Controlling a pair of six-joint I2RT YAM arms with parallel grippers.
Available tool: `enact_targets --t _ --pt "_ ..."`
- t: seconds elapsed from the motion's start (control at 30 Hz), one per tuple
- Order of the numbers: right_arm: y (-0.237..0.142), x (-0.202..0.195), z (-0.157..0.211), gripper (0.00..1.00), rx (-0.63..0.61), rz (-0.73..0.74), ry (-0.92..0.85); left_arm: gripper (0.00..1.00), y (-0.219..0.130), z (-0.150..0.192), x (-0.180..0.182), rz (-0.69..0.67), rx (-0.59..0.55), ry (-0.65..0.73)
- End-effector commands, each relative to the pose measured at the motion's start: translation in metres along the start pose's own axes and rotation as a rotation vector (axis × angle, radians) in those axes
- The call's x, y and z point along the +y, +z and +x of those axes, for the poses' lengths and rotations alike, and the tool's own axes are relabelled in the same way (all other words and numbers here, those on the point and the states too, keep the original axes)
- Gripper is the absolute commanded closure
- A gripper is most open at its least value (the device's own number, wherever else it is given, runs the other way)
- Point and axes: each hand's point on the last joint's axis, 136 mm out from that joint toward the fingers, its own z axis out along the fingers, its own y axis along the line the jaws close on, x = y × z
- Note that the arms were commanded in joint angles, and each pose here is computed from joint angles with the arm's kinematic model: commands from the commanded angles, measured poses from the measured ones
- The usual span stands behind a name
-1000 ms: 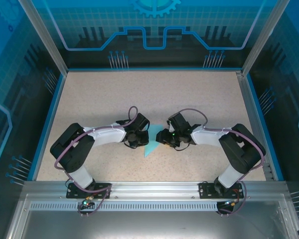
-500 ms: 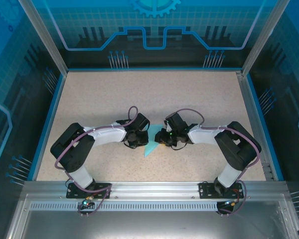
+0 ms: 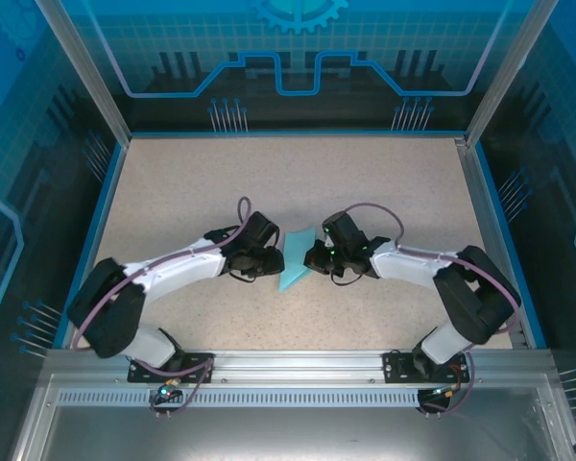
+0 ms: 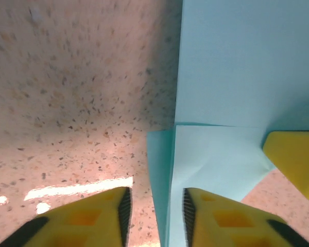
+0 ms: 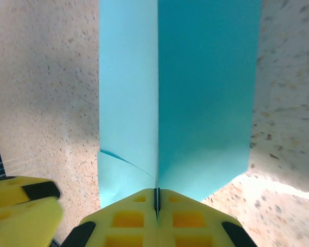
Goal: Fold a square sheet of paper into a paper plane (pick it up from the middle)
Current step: Fourth fold the wing at the center of the table.
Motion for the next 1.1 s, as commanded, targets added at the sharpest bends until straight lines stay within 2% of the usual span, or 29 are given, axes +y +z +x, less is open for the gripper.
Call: enact_targets --t 0.0,0.17,0.33,0.63,0.83,1.0,1.07 --pt "-0.026 0.008 -0.009 0.99 -0.088 0.082 -0.030 0.53 -0.032 -0.015 -0.001 0.013 -0.095 0.030" --pt "-0.050 0.026 -0.016 0.99 -0.172 0.119 -0.048 0.42 -0.060 -0.023 -0.009 0.095 -0.195 0.077" --pt "-0.058 0.039 -0.020 0.99 -0.242 0.145 -0.010 0.36 -0.065 -0.022 -0.013 0.142 -0.231 0.148" --pt "-0.024 0.015 -0.007 0.98 -0.212 0.174 0.188 0.35 -0.035 -0.005 -0.024 0.279 -0.242 0.311" --pt "-0.009 -0.005 0.001 0.98 -0.172 0.223 0.276 0.29 -0.018 0.002 -0.029 0.319 -0.255 0.400" --pt "-0.005 -0.017 0.007 0.98 -0.139 0.261 0.331 0.31 0.002 0.015 -0.034 0.325 -0.199 0.489" --pt "-0.004 -0.020 0.009 0.98 -0.126 0.267 0.353 0.32 0.006 0.019 -0.040 0.348 -0.216 0.538"
